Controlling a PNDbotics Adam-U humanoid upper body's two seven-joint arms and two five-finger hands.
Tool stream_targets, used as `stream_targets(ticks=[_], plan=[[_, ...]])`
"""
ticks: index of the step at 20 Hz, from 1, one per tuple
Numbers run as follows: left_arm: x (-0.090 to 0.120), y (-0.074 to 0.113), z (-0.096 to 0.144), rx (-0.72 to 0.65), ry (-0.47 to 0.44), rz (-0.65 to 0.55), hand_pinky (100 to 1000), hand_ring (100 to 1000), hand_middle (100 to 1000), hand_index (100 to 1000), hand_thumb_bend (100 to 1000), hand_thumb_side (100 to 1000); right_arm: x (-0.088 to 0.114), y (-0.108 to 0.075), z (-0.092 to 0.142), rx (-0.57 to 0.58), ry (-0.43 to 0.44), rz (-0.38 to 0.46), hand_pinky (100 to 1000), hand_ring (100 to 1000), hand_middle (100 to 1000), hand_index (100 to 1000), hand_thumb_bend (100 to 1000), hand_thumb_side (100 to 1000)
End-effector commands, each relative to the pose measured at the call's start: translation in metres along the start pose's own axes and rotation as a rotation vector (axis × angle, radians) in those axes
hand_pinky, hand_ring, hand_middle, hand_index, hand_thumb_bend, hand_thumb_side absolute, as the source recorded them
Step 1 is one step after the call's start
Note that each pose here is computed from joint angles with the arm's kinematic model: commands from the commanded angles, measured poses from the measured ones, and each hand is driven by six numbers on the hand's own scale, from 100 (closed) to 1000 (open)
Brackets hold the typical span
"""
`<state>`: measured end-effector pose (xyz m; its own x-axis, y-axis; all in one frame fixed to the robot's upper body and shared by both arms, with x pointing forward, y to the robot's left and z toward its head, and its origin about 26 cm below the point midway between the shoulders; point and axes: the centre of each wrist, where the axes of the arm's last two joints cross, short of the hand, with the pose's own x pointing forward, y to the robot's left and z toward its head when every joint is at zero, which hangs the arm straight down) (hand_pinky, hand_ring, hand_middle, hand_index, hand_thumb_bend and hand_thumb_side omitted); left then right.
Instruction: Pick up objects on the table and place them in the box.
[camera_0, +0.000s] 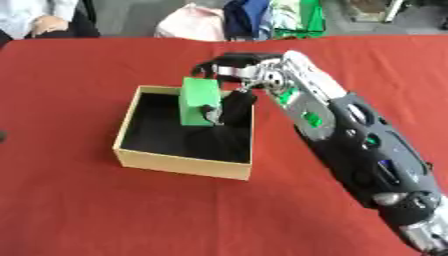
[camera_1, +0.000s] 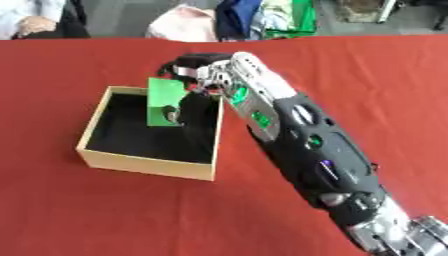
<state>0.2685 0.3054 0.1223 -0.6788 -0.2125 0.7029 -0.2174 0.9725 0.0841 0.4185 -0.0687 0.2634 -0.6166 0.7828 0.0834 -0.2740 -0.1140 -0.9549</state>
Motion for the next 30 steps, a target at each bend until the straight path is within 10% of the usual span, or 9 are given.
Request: stream_targets(ticks=[1, 20, 21, 22, 24, 30], plan=[[0.006, 0.0, -0.005, -0.009, -0.03, -0.002, 691, 616, 706, 800, 100, 547, 0.001, -0.009, 0.004, -0.016, -0.01, 0.018, 903, 878, 918, 1000, 100, 534], [0.006, 0.0, -0.005, -0.018, -0.029, -0.002, 692, 619, 709, 801, 100, 545, 0.001, -0.023, 0.02, -0.052, 0.025, 0.105, 947, 915, 958, 1000, 100, 649], [0.006, 0.0, -0.005, -0.018, -0.029, -0.002, 692, 619, 709, 801, 100, 545, 0.001, -0.023, 0.02, -0.052, 0.027, 0.107, 946, 912, 953, 1000, 100, 602], [0.006, 0.0, -0.005, -0.018, -0.029, -0.003, 691, 619, 710, 801, 100, 540, 0.001, -0.023, 0.02, -0.05, 0.027, 0.108, 946, 911, 954, 1000, 100, 266], [0.006, 0.0, -0.005, -0.023, -0.03, -0.004, 692, 619, 710, 801, 100, 532, 0.0, -0.021, 0.019, -0.034, 0.022, 0.108, 943, 911, 959, 1000, 100, 100], [0.007, 0.0, -0.006, -0.029, -0.034, -0.005, 692, 620, 710, 801, 100, 533, -0.001, -0.021, 0.019, 0.003, -0.005, 0.091, 936, 900, 957, 1000, 100, 100]])
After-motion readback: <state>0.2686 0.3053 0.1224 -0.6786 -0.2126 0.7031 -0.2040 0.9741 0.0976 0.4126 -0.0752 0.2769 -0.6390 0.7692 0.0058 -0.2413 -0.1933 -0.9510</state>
